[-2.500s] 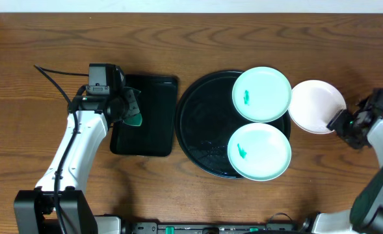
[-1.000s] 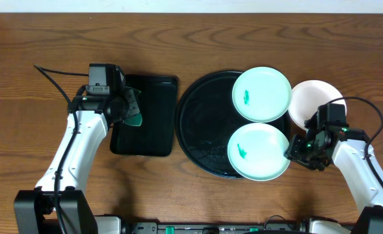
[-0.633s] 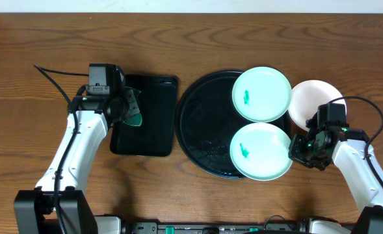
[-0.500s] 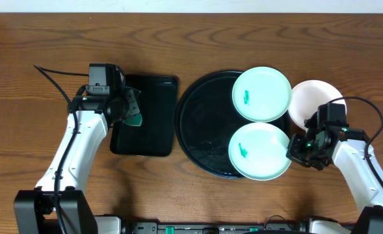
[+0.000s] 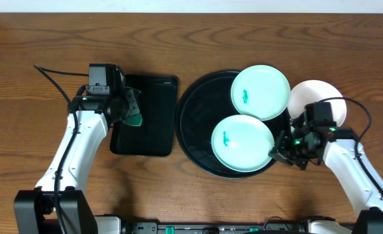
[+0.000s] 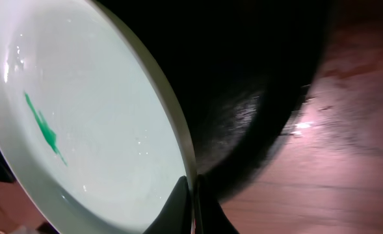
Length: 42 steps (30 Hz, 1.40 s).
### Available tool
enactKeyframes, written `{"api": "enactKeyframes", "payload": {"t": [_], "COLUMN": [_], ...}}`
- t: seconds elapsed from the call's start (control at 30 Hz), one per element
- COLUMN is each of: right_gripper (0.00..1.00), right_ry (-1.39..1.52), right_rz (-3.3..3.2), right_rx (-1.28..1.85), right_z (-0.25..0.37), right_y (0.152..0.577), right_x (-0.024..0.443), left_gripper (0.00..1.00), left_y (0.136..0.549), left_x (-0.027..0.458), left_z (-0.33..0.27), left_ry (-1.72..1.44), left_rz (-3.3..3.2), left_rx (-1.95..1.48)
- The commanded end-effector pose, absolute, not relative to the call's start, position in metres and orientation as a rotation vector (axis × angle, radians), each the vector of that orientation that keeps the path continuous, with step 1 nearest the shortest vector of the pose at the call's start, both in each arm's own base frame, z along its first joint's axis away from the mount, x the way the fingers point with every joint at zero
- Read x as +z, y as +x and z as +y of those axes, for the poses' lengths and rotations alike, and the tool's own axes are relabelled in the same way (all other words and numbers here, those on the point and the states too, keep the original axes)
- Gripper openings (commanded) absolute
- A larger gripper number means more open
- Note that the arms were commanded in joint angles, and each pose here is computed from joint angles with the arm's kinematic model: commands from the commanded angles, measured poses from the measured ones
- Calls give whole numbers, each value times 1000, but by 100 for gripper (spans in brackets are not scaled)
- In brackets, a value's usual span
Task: Clean dirty plates on tray and stack at the side
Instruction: 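Grip the pale green plate rim and drag it toward tray center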
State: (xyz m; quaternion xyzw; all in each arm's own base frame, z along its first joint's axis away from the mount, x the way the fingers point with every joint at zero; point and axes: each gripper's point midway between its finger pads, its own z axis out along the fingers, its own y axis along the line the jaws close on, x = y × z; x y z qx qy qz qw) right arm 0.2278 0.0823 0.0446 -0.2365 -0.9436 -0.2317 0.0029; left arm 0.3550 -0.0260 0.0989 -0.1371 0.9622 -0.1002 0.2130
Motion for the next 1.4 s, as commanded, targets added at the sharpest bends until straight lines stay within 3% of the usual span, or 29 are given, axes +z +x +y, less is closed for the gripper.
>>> {"api": "enactKeyframes", "payload": {"t": [0.0,0.27,0.5,0.8,1.37], "right_gripper": [1,1,1,1,1], "right_ry": [-855,-835,-742,-595,-543], "right_rz": [-2891,-3057,-3389,-3397,-3430], "right_rx": [-766,-777,-544,-560,-328], "right_z": [102,134,137,160,142], "right_y": [229,258,282,268,266], "right_x": [47,50,53,52,32], "left_gripper": [8,8,8,8,8], "left_y": [353,353,353,353,352], "left_x": [95,95,95,95,95], "left_z": [-28,-28,-28,-28,-28], "left_ry": [-355,-355,-355,-355,-355], "left_rz": [2685,2685,2685,2685,2688], "left_rx": [-285,-285,-285,-285,-284]}}
